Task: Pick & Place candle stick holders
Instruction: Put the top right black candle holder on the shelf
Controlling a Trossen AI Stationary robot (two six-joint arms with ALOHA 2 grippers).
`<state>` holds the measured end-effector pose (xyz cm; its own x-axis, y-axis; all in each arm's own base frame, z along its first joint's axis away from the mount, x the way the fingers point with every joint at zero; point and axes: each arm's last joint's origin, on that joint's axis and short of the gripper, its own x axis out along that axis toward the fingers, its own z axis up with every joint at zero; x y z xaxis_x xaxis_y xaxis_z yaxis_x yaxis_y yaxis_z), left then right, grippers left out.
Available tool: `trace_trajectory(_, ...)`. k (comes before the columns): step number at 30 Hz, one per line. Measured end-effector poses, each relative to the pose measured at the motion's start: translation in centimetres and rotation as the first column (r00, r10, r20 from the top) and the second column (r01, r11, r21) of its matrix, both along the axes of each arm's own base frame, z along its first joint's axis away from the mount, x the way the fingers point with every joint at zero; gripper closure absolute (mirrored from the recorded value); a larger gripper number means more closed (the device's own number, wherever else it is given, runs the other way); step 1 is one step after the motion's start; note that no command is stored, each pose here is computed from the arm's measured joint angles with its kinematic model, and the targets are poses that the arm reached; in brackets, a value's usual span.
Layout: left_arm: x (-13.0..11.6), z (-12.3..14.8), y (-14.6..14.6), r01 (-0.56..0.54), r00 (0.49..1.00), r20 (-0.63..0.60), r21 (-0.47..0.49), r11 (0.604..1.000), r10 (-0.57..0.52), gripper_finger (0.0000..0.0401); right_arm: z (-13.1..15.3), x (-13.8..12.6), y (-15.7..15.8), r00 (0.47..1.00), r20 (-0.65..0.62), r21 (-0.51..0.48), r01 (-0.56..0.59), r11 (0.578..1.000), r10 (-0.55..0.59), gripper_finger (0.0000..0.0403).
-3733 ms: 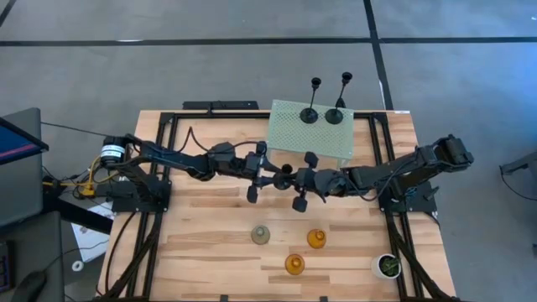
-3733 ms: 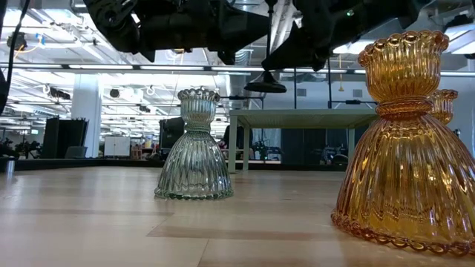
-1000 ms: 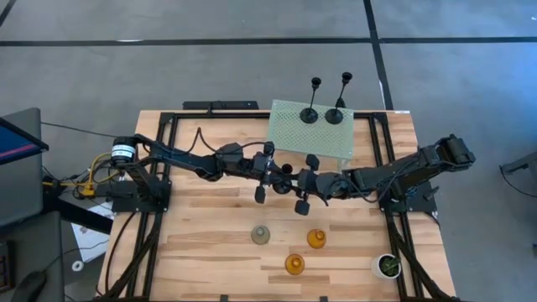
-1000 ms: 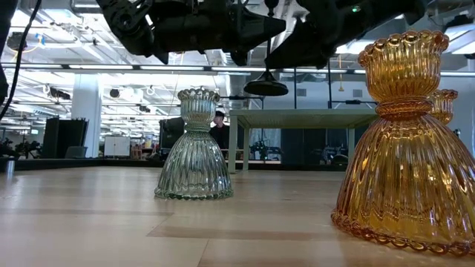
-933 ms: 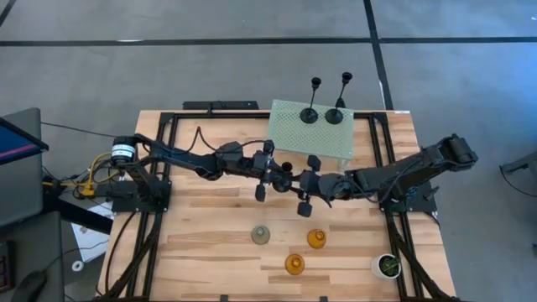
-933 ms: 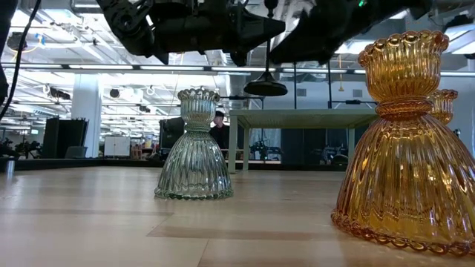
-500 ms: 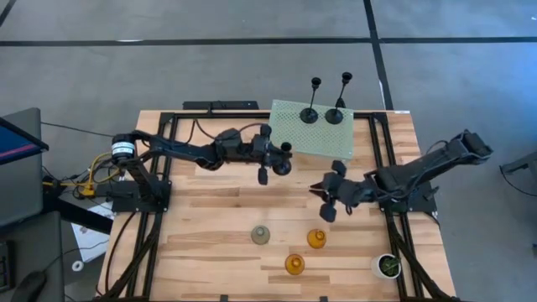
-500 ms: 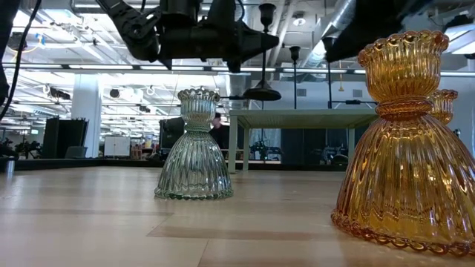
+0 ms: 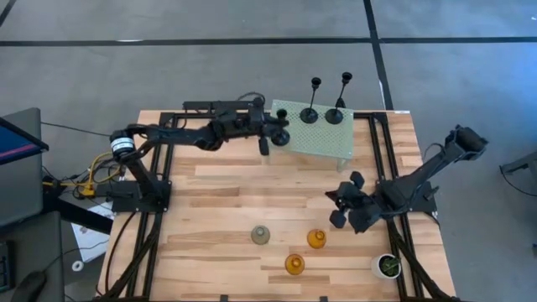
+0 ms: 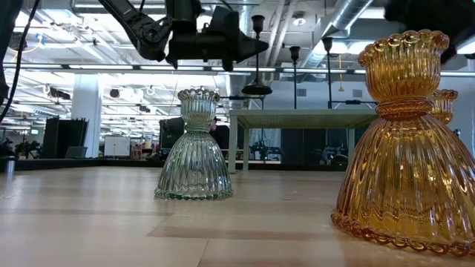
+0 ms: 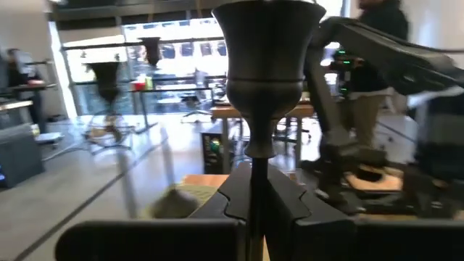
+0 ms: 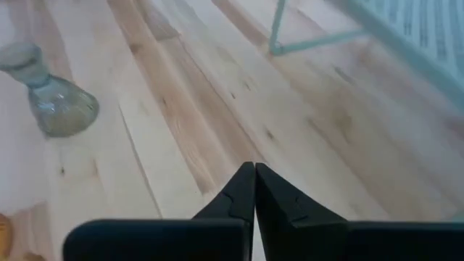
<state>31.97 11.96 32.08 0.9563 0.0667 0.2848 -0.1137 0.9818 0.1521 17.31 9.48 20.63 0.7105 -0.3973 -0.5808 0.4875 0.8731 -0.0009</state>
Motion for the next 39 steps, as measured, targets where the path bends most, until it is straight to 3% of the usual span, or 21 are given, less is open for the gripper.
trace_trajectory(9, -0.7, 1.2, 3.4, -0.089, 0.995, 0.037, -0.008, 0.996, 0.089, 0.0389, -3.1, -1.8, -0.4, 0.994, 0.026, 0.033, 0.107, 0.994, -0.108, 0.0403)
trace_trajectory(23, 3.4, -0.9, 7.6, -0.148, 0.989, 0.002, -0.027, 0.989, 0.148, 0.0389, -3.0, -1.7, -0.4, 0.991, 0.05, 0.057, 0.123, 0.991, -0.126, 0.0403)
trace_trajectory(39, 3.1, -1.2, 10.0, -0.228, 0.973, 0.031, -0.052, 0.972, 0.23, 0.0389, -3.1, -1.7, -0.4, 0.991, 0.047, 0.047, 0.121, 0.992, -0.123, 0.0403)
